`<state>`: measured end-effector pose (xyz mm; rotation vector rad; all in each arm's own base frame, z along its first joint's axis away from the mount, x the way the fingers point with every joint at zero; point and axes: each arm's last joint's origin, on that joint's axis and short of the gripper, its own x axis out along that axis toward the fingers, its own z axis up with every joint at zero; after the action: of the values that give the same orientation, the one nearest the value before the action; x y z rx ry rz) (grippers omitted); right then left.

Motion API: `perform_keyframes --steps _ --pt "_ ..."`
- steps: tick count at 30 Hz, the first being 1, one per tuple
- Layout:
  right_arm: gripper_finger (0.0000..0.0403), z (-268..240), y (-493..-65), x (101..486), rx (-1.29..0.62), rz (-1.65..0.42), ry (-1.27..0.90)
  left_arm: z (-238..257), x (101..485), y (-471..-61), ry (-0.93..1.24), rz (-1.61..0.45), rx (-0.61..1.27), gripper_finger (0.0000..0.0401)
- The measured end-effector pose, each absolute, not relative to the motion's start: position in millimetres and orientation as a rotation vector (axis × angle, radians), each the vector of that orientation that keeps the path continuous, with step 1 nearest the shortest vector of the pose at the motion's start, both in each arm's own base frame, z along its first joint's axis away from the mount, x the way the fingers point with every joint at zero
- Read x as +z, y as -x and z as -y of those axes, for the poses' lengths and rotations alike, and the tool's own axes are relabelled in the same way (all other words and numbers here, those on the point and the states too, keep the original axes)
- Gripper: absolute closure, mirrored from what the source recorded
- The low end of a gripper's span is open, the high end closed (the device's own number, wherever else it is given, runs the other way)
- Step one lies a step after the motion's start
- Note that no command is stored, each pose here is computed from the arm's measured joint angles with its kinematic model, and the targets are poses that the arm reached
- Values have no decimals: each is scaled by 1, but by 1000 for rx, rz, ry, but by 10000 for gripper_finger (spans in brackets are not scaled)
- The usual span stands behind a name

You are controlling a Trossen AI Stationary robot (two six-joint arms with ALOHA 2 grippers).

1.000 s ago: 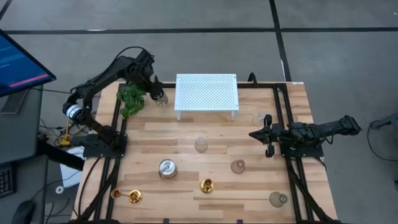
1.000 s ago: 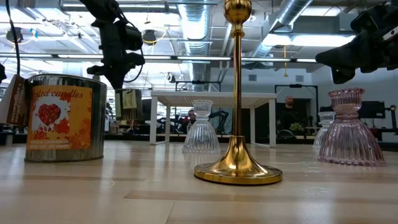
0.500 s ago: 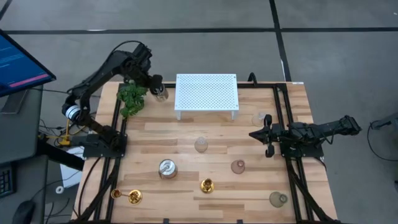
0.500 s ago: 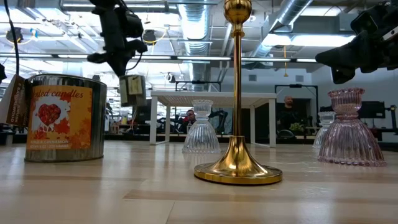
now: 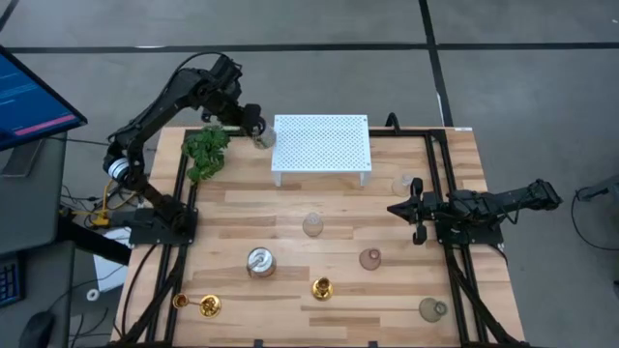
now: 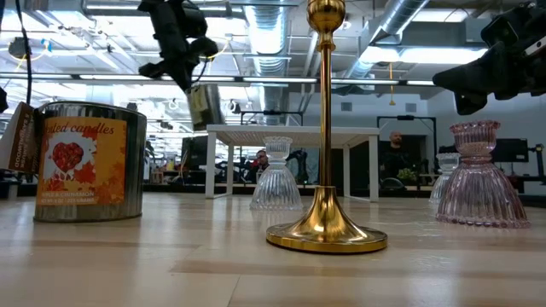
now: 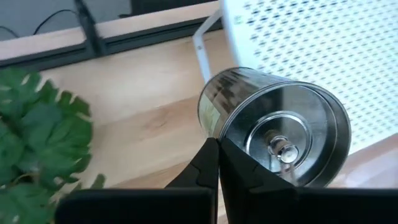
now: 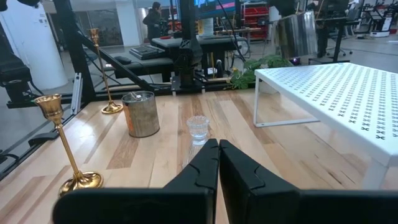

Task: Pick & Place candle stick holders
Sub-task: Put the top silver scented candle on the shelf

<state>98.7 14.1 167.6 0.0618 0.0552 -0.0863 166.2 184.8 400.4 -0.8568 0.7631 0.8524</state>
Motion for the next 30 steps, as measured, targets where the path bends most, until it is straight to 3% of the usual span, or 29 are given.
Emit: perform_keyframes --steps 12,30 --pt "398 -14 -99 168 -86 -55 -62 -206 404 -209 810 -792 791 401" --pt "398 -14 -99 168 -86 -55 -63 -221 417 -232 767 -760 769 401"
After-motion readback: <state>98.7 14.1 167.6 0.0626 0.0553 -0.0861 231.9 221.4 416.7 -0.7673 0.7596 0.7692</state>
